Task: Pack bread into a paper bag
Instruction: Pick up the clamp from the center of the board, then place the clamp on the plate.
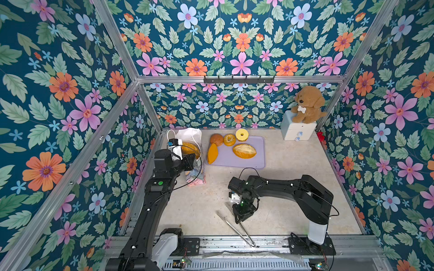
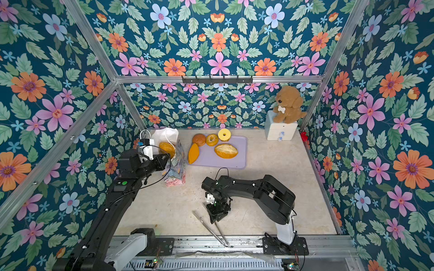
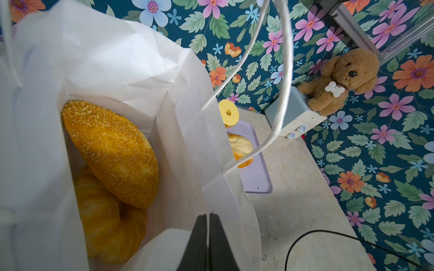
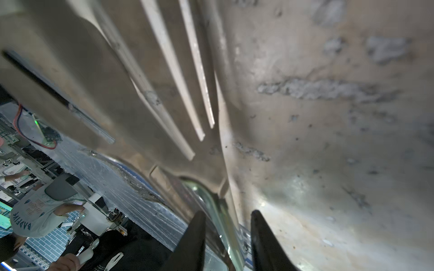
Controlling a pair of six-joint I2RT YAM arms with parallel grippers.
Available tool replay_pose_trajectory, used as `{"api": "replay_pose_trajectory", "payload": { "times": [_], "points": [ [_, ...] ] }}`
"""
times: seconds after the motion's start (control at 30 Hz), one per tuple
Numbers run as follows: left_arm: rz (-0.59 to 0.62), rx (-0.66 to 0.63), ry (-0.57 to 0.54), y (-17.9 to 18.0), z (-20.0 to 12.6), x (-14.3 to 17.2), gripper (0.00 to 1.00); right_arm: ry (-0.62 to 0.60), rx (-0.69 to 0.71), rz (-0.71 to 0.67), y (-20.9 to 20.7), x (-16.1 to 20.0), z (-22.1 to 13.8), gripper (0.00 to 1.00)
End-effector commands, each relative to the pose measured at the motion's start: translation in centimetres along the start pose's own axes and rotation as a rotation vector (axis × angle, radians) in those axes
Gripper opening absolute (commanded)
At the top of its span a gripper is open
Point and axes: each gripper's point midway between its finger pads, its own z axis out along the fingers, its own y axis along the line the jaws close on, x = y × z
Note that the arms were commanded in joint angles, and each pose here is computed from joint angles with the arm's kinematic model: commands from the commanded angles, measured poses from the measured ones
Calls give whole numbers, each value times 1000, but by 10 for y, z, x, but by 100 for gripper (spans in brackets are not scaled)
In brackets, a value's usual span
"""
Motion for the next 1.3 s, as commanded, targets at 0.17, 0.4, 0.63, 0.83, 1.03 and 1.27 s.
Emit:
{"api": "replay_pose_trajectory", "payload": {
  "times": [0.17, 0.4, 0.63, 0.83, 1.03, 1.27],
  "points": [
    [9, -19, 29, 6, 2, 9, 11, 15, 67, -12, -11, -6, 6, 16],
    [16, -27, 30, 9, 4, 11, 11, -24, 79, 12, -25, -21, -10, 12],
    [18, -25, 33, 10, 6, 12, 11, -111, 104, 18, -41, -53, -53, 10],
    [21, -30, 32, 11, 6, 11, 11, -203, 105, 60, -63, -89, -87, 9],
    [18, -32, 38, 12, 8, 12, 11, -327, 172, 129, -113, -145, -138, 9],
    [13, -38, 48, 14, 12, 12, 11, -395, 253, 199, -163, -195, -178, 9]
  ]
}}
